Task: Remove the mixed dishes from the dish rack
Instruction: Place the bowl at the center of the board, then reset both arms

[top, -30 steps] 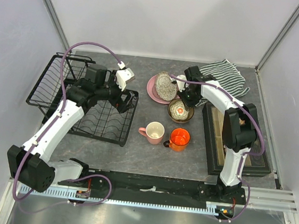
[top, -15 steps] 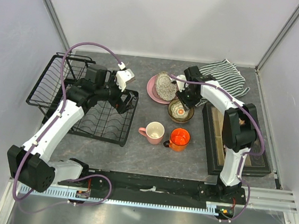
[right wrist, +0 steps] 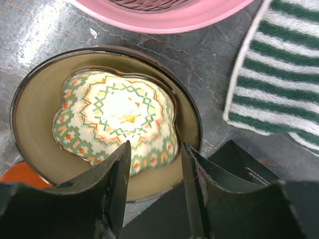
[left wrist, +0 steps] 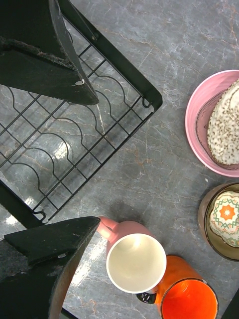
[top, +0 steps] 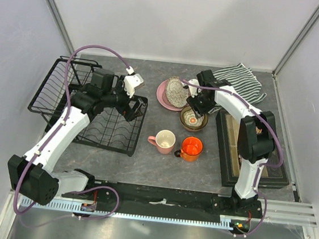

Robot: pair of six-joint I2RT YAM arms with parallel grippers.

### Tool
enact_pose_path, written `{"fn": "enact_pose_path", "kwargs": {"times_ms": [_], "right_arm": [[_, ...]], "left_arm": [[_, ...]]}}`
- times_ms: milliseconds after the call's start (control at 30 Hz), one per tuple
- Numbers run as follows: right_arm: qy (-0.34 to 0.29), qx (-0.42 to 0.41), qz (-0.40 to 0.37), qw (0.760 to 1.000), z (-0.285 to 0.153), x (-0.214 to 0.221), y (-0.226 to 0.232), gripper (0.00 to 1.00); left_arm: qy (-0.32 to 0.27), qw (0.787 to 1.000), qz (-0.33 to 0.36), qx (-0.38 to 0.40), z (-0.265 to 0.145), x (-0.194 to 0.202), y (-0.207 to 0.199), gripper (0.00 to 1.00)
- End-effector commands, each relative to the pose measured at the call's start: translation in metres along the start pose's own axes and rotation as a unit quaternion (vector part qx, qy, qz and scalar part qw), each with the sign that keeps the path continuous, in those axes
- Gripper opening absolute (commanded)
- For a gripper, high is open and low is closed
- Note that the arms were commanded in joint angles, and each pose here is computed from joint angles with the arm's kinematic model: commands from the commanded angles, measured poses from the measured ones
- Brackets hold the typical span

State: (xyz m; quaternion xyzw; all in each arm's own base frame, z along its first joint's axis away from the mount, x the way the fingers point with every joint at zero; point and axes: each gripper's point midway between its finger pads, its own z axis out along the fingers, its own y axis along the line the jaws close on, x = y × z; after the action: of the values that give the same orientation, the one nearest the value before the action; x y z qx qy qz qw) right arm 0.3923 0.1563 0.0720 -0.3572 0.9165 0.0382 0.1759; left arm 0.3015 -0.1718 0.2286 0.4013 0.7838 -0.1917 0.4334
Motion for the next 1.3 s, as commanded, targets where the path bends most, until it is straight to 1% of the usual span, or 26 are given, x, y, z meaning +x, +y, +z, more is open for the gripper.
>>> {"fn": "enact_pose_path", "kwargs": {"times_ms": [0,200,267,300,367,400,467,567,600,633,667,767,800,833,867,967,1033,1100,1167,1200,1233,1267], "right_arm": [[-0.056,0.034,-0.003,0.998,-0.043,-0.027,-0.013,0.53],[-0.091,0.041,0.001,0.995,-0.075,-0.043,-0.014,0.56],[-0.106,0.045,0.003,0.993,-0.086,-0.049,-0.014,0.57],[-0.118,0.048,0.007,0.992,-0.095,-0.052,-0.015,0.61],[-0.135,0.056,0.009,0.989,-0.109,-0.059,-0.017,0.64],[-0.147,0.060,0.012,0.987,-0.119,-0.063,-0.016,0.68],[-0.166,0.075,0.018,0.983,-0.134,-0.070,-0.021,0.70],[-0.198,0.109,0.032,0.974,-0.160,-0.078,-0.031,0.78],[-0.207,0.118,0.035,0.970,-0.167,-0.080,-0.033,0.84],[-0.216,0.128,0.043,0.967,-0.173,-0.081,-0.036,0.88],[-0.236,0.149,0.047,0.959,-0.186,-0.085,-0.042,0.98],[-0.270,0.197,0.069,0.940,-0.212,-0.090,-0.057,0.98],[-0.277,0.210,0.075,0.935,-0.218,-0.091,-0.061,0.98],[-0.291,0.225,0.084,0.926,-0.226,-0.092,-0.066,0.98],[-0.295,0.243,0.092,0.919,-0.232,-0.091,-0.072,0.98],[-0.316,0.276,0.113,0.901,-0.243,-0.090,-0.083,0.98],[-0.326,0.310,0.137,0.883,-0.251,-0.085,-0.094,0.98],[-0.336,0.320,0.146,0.874,-0.255,-0.083,-0.098,0.98],[-0.358,0.324,0.167,0.860,-0.260,-0.082,-0.103,0.98],[-0.366,0.326,0.171,0.855,-0.263,-0.081,-0.105,0.98],[-0.382,0.335,0.184,0.842,-0.269,-0.080,-0.112,0.98],[-0.390,0.340,0.192,0.834,-0.273,-0.078,-0.116,0.98]], "left_arm": [[-0.012,1.000,0.023,-0.006,-0.003,-0.009,0.005,0.99],[-0.011,1.000,0.018,-0.018,-0.004,-0.013,0.010,0.99],[-0.017,0.999,0.011,-0.038,-0.005,-0.017,0.017,0.99],[-0.020,0.999,0.009,-0.045,-0.005,-0.019,0.020,0.99],[-0.033,0.997,0.010,-0.071,-0.006,-0.025,0.029,0.99],[-0.039,0.996,0.010,-0.082,-0.008,-0.028,0.032,0.99],[-0.052,0.992,0.008,-0.111,-0.011,-0.035,0.043,0.99],[-0.070,0.987,0.000,-0.147,-0.016,-0.046,0.056,0.99],[-0.074,0.985,-0.002,-0.154,-0.016,-0.049,0.059,0.99],[-0.079,0.983,-0.004,-0.165,-0.020,-0.053,0.063,0.99],[-0.093,0.981,-0.008,-0.173,-0.022,-0.061,0.066,0.99],[-0.124,0.968,-0.024,-0.215,-0.032,-0.076,0.081,0.99],[-0.129,0.958,-0.038,-0.251,-0.040,-0.078,0.092,0.99],[-0.143,0.951,-0.055,-0.269,-0.046,-0.083,0.097,0.99],[-0.155,0.945,-0.055,-0.281,-0.052,-0.088,0.103,0.99],[-0.170,0.942,-0.042,-0.285,-0.060,-0.102,0.106,0.99],[-0.182,0.939,-0.037,-0.289,-0.066,-0.113,0.108,0.99],[-0.192,0.936,-0.032,-0.295,-0.073,-0.124,0.111,0.99],[-0.196,0.933,-0.030,-0.301,-0.076,-0.130,0.115,0.99],[-0.199,0.927,-0.031,-0.318,-0.083,-0.134,0.121,0.99],[-0.204,0.923,-0.029,-0.324,-0.087,-0.138,0.123,0.99],[-0.207,0.919,-0.032,-0.335,-0.091,-0.140,0.129,0.99]]}}
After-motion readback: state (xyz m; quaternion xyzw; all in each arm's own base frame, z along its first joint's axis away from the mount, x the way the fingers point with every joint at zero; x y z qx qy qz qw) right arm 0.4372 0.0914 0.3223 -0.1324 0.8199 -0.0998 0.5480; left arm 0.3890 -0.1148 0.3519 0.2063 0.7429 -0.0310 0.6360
